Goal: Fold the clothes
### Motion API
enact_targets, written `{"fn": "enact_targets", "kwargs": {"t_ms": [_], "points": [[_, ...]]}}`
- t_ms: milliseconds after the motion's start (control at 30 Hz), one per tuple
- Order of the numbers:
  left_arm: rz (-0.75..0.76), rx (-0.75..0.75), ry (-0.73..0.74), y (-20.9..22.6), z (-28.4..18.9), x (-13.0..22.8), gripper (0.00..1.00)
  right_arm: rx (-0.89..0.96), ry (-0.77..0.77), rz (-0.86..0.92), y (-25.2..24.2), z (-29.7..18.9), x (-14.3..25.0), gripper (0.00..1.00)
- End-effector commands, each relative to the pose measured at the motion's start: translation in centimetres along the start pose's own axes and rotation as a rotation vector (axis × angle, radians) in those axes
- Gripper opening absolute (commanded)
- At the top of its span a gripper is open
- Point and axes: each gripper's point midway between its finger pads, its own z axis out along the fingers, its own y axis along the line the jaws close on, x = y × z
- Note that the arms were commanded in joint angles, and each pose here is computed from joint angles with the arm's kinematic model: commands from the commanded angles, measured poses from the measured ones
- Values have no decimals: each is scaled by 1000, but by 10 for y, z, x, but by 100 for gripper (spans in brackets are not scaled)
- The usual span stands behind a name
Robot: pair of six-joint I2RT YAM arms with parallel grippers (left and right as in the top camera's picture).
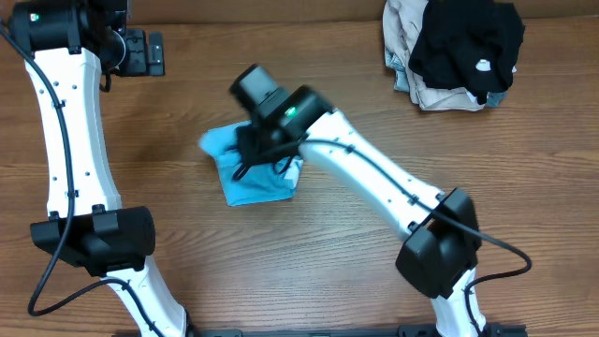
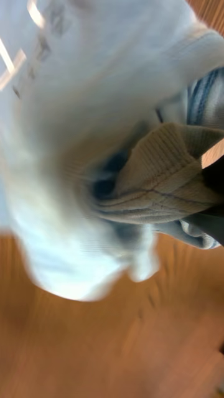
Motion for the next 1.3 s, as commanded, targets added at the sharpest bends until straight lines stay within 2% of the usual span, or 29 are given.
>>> {"fn": "enact_targets", "kwargs": {"t_ms": [0,67,167,200,400,600,667,800,1000,1167,1267], "points": [[-20,-9,-26,3,-5,-6,100,-42,69,-106,43,23,36,7],[-20,-9,-26,3,-5,-6,100,-37,101,-130,52,41,49,24],[-20,-9,-25,3,-5,-5,100,-21,148,-154,58,63,66,59],[-20,-9,-25,3,-5,-5,100,-15,160,-156,58,66,69,63],[-19,-8,-22,3,-5,-4,100,-6,132,-112,40,45,52,67],[-19,-8,-19,3,-5,-4,100,63,42,-6,-25,4,4,68],[-19,-1,-11,2,-3,-2,100,80,31,15,-49,1,-7,77],[-19,2,24,1,5,5,100,115,45,90,-94,5,-19,82],[-18,35,98,-6,23,23,100,65,164,114,-116,24,6,83],[-18,64,156,-11,36,37,100,-49,308,110,-108,44,47,83],[-18,65,174,-12,39,42,100,-78,338,109,-103,55,61,83]]}}
